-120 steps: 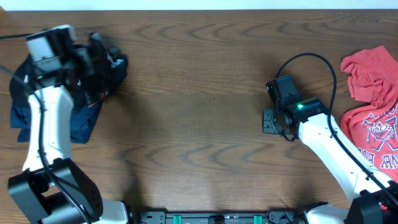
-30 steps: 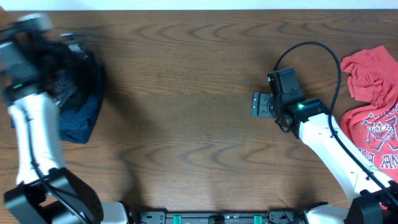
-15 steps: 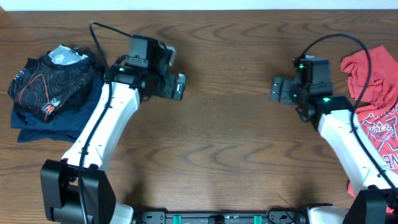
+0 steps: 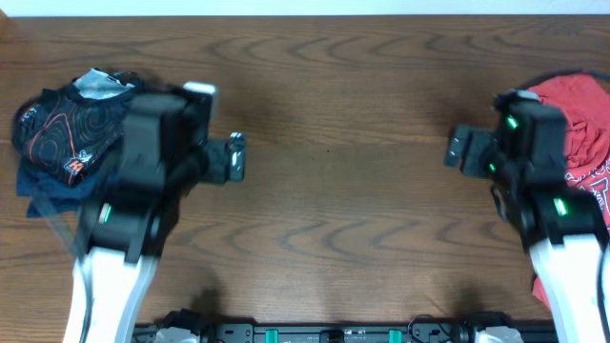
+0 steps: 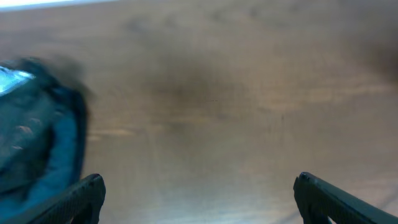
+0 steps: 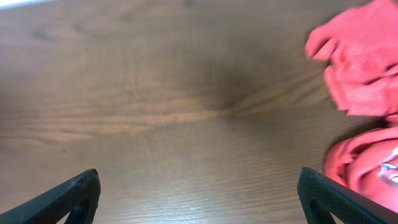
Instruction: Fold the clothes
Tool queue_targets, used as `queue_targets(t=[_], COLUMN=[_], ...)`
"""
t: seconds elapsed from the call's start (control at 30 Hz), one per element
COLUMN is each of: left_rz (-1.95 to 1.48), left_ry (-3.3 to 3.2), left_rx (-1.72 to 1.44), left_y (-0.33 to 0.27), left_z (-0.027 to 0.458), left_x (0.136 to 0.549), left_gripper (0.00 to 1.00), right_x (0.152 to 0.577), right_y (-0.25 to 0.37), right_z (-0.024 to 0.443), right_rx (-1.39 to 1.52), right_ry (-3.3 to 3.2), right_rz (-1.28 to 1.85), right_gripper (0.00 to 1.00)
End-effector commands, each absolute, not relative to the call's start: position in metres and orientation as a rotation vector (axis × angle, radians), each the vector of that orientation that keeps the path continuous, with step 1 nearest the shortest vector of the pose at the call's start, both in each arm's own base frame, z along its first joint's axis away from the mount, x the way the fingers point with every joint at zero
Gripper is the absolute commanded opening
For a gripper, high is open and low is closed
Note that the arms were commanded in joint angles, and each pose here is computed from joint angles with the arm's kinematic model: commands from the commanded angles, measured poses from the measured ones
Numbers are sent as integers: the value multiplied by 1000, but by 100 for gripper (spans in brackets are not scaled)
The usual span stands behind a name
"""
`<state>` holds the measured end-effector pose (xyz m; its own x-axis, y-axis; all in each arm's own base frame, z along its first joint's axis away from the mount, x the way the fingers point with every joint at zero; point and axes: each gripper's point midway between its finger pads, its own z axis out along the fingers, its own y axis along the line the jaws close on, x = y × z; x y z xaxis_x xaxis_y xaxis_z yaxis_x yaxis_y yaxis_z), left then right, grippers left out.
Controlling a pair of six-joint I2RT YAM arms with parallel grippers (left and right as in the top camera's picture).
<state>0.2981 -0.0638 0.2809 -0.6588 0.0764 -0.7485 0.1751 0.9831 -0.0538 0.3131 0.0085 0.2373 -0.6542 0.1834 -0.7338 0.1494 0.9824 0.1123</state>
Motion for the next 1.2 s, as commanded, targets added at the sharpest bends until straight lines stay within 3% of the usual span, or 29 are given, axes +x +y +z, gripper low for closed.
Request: queue_targets(t=[0.0, 0.3, 0.9, 1.17], left_rz=[-143, -182, -170, -170], left_ry=[2219, 2025, 2122, 2122], left_rx=[94, 87, 92, 92], left_y=[-52, -49, -47, -47], left_z=[284, 308, 287, 287], left_x=[278, 251, 241, 241], left_gripper=[98, 98, 98, 98], right_x=[283, 229, 173, 195], right_y=[-2, -16, -24, -19], right_z=[251, 263, 197, 223], right_rx=[283, 312, 307, 186], right_ry=[2195, 2023, 2364, 2199], right_rz=[6, -10, -123, -91], right_gripper=[99, 99, 99, 99])
